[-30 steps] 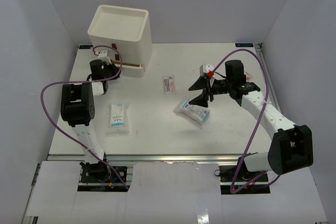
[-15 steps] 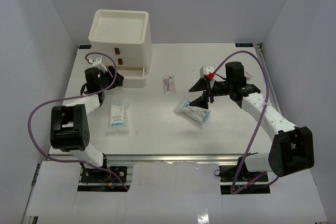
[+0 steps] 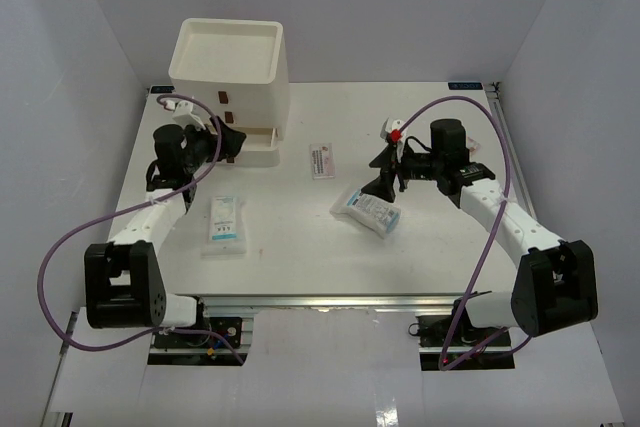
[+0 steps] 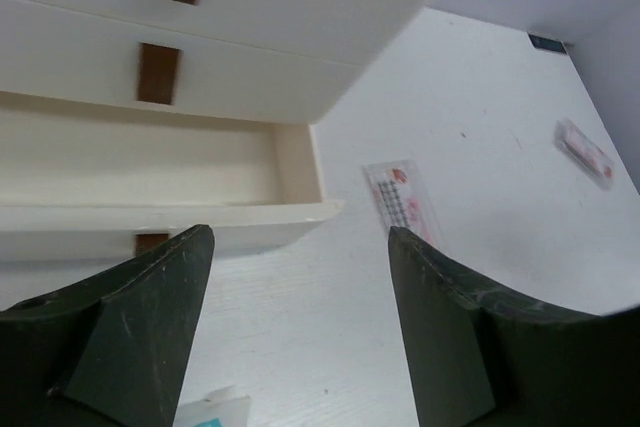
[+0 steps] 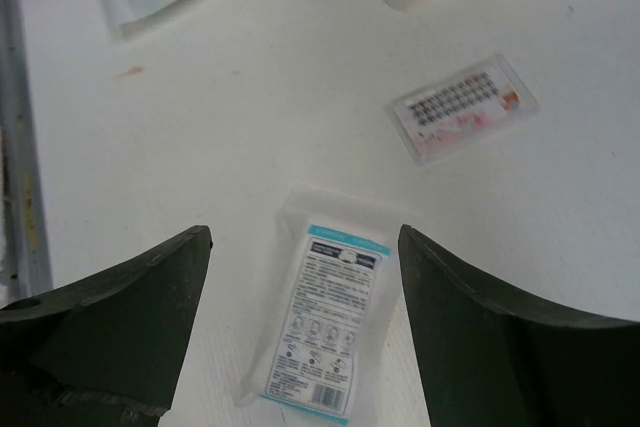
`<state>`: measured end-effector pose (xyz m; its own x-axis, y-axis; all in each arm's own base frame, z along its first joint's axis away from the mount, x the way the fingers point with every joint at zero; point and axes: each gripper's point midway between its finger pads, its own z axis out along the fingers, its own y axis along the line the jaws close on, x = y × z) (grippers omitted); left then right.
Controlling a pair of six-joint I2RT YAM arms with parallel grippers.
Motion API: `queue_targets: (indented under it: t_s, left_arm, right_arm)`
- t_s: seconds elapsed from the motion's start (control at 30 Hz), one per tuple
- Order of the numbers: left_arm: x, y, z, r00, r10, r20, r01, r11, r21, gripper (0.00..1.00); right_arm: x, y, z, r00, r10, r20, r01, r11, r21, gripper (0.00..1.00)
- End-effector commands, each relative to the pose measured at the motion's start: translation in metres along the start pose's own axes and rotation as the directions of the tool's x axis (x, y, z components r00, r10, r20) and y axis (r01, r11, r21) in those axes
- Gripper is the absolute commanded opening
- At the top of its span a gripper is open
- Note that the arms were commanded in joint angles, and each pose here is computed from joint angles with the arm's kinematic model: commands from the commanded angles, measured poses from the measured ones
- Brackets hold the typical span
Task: Organize the makeup
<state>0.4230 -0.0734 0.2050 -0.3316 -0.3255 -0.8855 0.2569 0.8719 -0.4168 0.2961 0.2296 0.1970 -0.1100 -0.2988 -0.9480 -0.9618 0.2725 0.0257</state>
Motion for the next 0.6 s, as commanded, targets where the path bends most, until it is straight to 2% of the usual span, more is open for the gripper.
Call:
queue_targets:
  t_s: [0.0,0.07,0.13,0.3,0.4,0.5,0.57]
  left_arm:
    - [0.033,-0.073,0.011,0.989,0.019,-0.148,0.008,0.984,0.176,0.89]
    - [0.053,-0.113,0.019,0.975,0.045,-0.217,0.011,0.968,0.25,0.93]
    - [0.063,-0.135,0.03,0.967,0.081,-0.241,-0.014,0.964,0.266,0.97]
    - [0.099,-0.165,0.064,0.941,0.181,-0.287,-0.139,0.977,0.162,0.98]
    - [0.123,-0.154,0.094,0.912,0.194,-0.362,-0.203,0.979,0.014,0.98]
    - [0.147,-0.131,0.116,0.875,0.136,-0.464,-0.233,0.959,-0.159,0.98]
    - [0.16,-0.126,0.13,0.86,0.129,-0.493,-0.258,0.944,-0.204,0.98]
  right_arm:
    - [-0.002,-0.059,-0.01,0.993,0.12,-0.014,-0.11,0.944,0.311,0.84]
    - [-0.004,-0.075,-0.019,0.987,0.162,0.021,-0.157,0.908,0.388,0.86]
    - [-0.003,-0.089,-0.033,0.976,0.208,0.061,-0.213,0.864,0.457,0.89]
    - [-0.002,-0.108,-0.064,0.954,0.263,0.144,-0.299,0.795,0.528,0.91]
    - [-0.003,-0.113,-0.076,0.951,0.26,0.166,-0.308,0.777,0.549,0.95]
    - [-0.003,-0.115,-0.081,0.947,0.265,0.183,-0.322,0.757,0.569,0.97]
    - [-0.002,-0.117,-0.084,0.946,0.268,0.185,-0.325,0.746,0.581,0.98]
